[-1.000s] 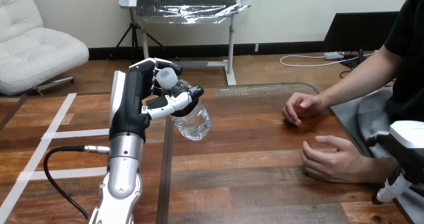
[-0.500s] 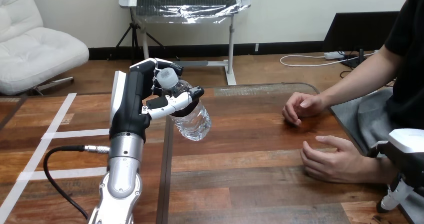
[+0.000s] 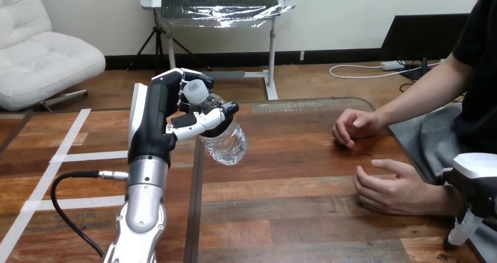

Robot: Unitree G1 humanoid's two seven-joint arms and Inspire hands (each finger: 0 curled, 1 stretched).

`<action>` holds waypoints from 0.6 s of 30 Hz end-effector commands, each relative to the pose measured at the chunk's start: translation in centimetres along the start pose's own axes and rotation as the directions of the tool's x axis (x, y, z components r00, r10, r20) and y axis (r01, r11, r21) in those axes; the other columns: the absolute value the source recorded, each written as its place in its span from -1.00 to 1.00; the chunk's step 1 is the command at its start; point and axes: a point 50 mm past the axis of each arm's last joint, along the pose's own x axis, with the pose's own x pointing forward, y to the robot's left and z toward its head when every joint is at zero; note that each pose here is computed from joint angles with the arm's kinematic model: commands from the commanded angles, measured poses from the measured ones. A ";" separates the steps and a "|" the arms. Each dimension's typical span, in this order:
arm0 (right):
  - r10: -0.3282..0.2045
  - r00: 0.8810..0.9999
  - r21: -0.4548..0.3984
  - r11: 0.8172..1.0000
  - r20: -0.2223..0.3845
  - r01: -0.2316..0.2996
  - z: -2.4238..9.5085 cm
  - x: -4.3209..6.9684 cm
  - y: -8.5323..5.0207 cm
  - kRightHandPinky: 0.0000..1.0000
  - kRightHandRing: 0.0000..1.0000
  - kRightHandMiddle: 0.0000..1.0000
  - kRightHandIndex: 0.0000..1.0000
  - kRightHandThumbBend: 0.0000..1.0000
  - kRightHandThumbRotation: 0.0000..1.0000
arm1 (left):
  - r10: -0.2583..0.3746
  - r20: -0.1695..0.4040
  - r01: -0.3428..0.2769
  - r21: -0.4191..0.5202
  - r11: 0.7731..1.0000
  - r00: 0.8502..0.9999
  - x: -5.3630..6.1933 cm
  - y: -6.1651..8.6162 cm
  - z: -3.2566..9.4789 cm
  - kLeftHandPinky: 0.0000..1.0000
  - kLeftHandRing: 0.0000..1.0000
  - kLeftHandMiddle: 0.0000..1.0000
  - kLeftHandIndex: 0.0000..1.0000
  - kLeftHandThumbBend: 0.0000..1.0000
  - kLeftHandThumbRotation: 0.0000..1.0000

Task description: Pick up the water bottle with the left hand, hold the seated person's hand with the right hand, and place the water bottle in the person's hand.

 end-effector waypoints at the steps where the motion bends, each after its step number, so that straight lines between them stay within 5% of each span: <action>1: -0.050 0.998 -0.043 0.998 -0.042 0.048 -0.9 0.4 -2.1 0.64 0.77 0.78 0.73 0.45 -0.87 | 0.028 0.106 -0.027 -0.014 1.000 0.994 1.6 0.7 2.3 -0.21 -0.16 -0.09 -0.01 0.33 -1.00; 18: -0.035 0.998 -0.042 0.999 -0.046 0.033 -1.0 1.8 -1.6 0.57 0.71 0.73 0.68 0.51 -0.95 | 0.027 0.107 -0.026 -0.012 1.000 0.994 1.6 0.8 2.3 -0.22 -0.16 -0.10 -0.01 0.33 -1.00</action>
